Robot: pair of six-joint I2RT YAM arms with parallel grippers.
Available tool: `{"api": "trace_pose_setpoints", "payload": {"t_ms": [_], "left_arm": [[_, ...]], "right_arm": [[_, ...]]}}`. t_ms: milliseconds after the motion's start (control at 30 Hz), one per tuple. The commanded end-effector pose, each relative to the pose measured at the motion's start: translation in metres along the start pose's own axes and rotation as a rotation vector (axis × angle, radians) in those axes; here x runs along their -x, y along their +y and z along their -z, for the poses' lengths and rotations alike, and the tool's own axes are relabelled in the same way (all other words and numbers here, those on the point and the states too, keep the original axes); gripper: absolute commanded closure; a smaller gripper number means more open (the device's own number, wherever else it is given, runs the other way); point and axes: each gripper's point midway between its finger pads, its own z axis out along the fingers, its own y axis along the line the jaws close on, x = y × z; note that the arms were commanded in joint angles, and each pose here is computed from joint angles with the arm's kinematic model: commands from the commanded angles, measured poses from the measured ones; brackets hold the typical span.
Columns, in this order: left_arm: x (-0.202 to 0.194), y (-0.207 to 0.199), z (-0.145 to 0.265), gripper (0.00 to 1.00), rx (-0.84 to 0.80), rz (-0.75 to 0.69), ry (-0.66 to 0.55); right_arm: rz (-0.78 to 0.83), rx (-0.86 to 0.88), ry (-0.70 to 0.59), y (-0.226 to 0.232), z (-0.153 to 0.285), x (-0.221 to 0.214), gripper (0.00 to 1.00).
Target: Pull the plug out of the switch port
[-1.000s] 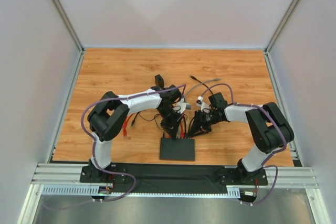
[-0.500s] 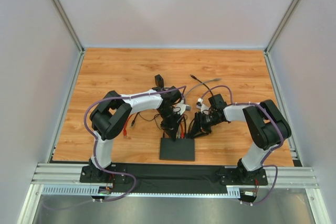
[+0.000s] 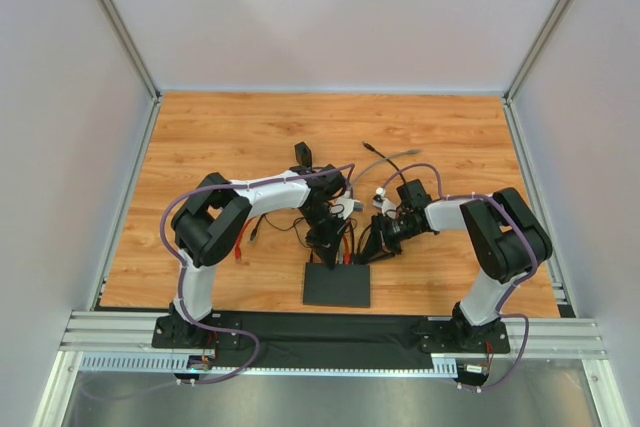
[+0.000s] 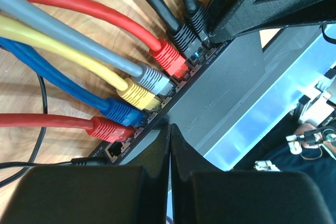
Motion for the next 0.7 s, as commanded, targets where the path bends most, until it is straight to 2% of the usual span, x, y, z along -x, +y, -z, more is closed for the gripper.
{"api": "trace_pose_setpoints", "payload": {"t_ms": [0, 167, 200, 267, 400, 667], "left_arm": [[-0.0006, 0.0057, -0.0068, 1.00, 0.015, -0.005, 0.011], [0.0007, 0.0059, -0.0077, 1.00, 0.013, -0.007, 0.012], [0.0005, 0.0058, -0.0081, 1.00, 0.010, -0.007, 0.013], [0.0000, 0.0063, -0.0083, 1.00, 0.012, -0.008, 0.014], [-0.0016, 0.0073, -0.0093, 1.00, 0.011, -0.009, 0.019], [0.0005, 0.0078, -0.0124, 1.00, 0.004, -0.007, 0.021]], "right_arm": [[0.010, 0.028, 0.007, 0.0012, -0.0037, 0.0002, 0.87], [0.015, 0.032, 0.005, 0.0032, -0.0032, 0.0019, 0.89], [0.014, 0.029, 0.004, 0.0027, -0.0027, 0.0018, 0.86], [0.017, 0.020, 0.001, 0.0028, -0.0020, 0.0019, 0.72], [0.022, 0.024, 0.004, 0.0063, -0.0004, 0.0037, 0.68], [-0.001, 0.020, 0.039, -0.0006, -0.0089, 0.0020, 0.71]]}}
